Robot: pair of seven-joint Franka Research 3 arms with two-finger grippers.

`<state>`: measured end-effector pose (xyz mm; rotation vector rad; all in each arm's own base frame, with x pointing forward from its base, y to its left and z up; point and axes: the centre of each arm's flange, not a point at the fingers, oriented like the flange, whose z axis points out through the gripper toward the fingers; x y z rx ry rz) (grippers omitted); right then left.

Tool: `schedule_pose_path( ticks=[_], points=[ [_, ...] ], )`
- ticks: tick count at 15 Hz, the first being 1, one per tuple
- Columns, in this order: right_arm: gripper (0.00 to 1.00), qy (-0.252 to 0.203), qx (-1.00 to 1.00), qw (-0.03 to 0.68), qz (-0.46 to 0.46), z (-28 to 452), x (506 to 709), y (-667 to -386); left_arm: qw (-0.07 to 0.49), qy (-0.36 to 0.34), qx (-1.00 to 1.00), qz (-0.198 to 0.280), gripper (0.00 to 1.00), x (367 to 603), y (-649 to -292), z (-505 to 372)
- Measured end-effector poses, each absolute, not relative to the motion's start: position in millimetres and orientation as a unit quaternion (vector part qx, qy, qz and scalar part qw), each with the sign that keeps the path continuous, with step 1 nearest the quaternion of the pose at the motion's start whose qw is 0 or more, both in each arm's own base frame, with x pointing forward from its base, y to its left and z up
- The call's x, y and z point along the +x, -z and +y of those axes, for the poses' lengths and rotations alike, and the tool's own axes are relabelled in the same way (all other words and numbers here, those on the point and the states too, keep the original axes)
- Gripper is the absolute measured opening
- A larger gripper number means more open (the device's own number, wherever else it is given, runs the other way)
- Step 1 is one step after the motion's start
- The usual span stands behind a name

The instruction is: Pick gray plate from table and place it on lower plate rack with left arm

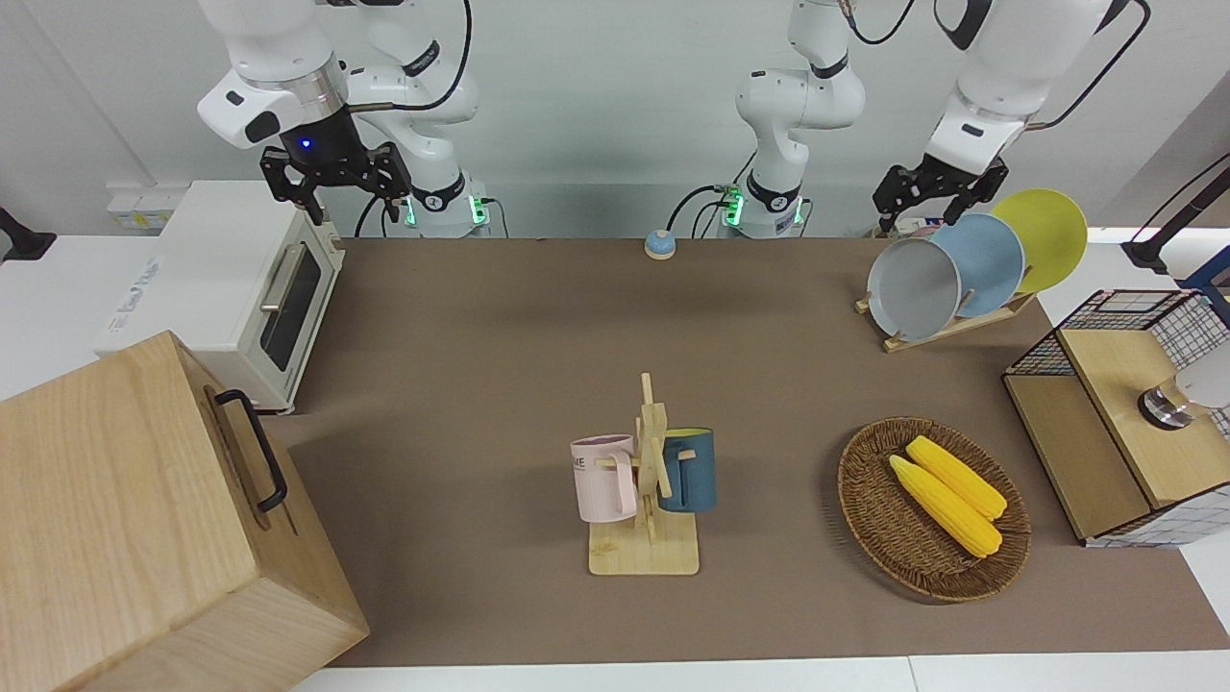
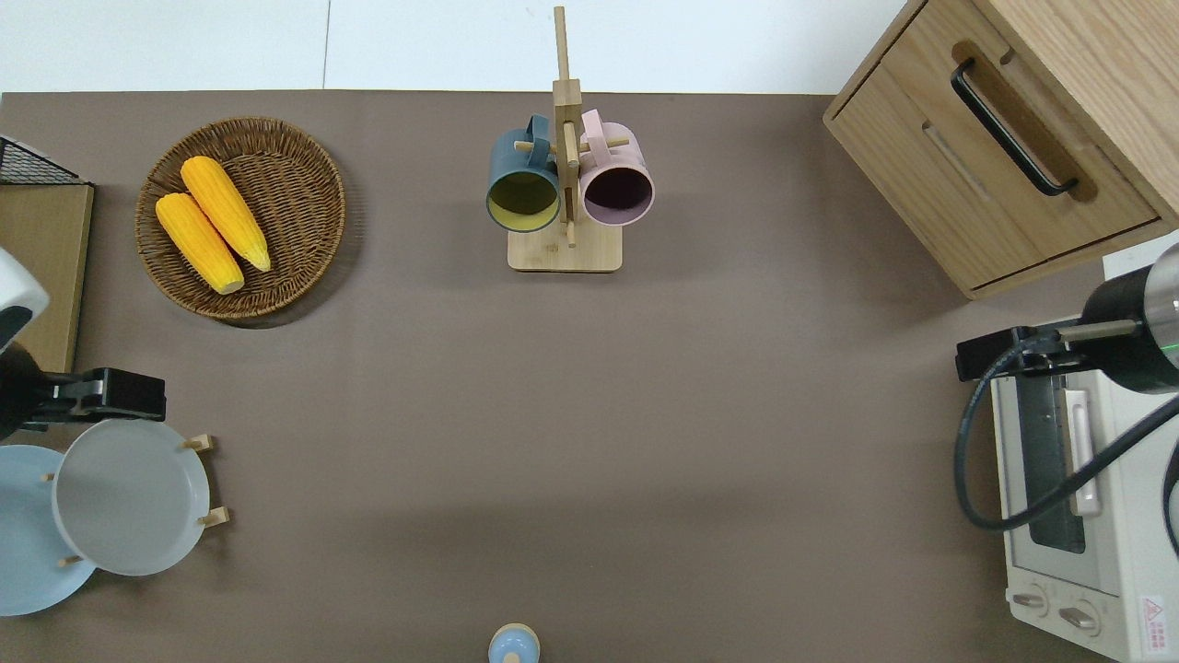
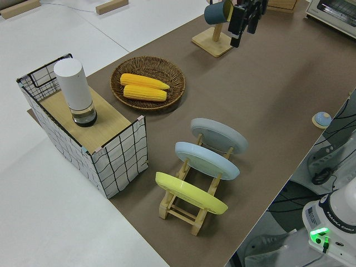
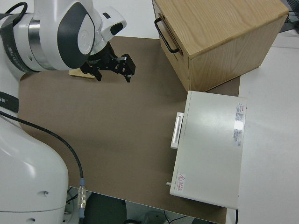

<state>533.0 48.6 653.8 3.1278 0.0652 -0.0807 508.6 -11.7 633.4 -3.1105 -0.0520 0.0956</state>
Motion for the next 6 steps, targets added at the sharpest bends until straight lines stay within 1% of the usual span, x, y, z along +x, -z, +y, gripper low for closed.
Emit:
schedule_pose_path(
  ticks=[3,6],
  points=[
    [0.99,0.026,0.999,0.006,0.021,49,533,-654,0.007,-0.01,-1.0,-0.006,1.0,509,-653,-14],
    [0.99,0.026,0.999,0.006,0.021,49,533,-654,0.004,-0.002,-1.0,0.0,1.0,509,-660,-15]
  ],
)
